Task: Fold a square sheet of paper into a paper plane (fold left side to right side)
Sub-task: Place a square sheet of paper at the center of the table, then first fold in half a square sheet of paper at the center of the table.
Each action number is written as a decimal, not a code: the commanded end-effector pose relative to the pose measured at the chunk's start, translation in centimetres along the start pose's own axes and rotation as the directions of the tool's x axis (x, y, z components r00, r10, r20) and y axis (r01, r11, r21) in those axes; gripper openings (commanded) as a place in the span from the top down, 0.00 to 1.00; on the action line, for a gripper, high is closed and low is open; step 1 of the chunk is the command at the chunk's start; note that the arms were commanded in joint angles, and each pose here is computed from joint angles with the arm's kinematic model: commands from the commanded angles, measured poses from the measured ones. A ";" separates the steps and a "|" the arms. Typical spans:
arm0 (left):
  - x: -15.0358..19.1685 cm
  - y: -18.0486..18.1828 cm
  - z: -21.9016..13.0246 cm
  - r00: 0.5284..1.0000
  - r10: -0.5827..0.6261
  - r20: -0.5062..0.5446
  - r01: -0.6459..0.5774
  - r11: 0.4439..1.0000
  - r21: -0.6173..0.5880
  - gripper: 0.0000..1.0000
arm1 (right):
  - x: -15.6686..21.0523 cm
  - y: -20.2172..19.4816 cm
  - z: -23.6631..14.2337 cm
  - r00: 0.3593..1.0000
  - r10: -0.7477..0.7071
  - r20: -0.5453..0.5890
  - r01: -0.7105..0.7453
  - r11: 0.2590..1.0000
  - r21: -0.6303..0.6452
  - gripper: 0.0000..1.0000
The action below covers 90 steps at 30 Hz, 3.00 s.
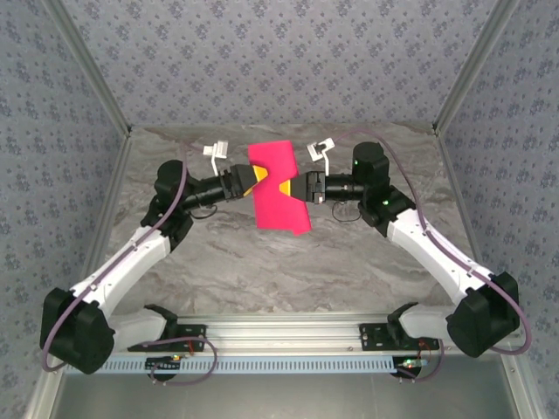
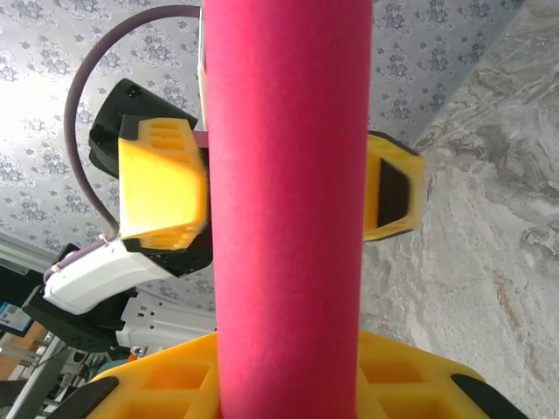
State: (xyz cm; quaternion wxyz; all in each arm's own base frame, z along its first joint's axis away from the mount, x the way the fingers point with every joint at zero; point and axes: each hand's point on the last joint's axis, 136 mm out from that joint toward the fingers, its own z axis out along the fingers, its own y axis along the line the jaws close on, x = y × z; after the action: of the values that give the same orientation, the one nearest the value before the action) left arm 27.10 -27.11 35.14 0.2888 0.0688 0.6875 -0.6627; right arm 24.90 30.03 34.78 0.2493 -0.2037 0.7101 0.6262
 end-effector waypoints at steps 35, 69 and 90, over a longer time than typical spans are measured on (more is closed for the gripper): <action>7.4 27.7 -2.7 0.955 -0.213 -0.205 0.024 0.747 -0.664 1.00 | 11.9 -27.4 0.1 0.914 0.397 -0.082 -0.236 0.686 0.689 0.75; 7.9 24.3 5.6 0.930 -0.305 -0.206 0.169 0.852 -0.496 0.59 | 9.6 -26.3 -1.3 0.924 0.379 0.057 -0.333 0.722 0.606 0.59; 7.9 25.0 5.1 0.932 -0.303 -0.200 0.152 0.826 -0.543 0.75 | 10.6 -26.7 1.6 0.895 0.441 0.068 -0.408 0.747 0.525 0.90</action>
State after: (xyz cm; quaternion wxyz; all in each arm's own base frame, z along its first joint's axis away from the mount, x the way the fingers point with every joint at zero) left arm 33.46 -31.22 8.92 0.1018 -0.0126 0.8761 -0.4711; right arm 32.53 28.23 7.35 0.1302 0.0217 0.8813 0.4538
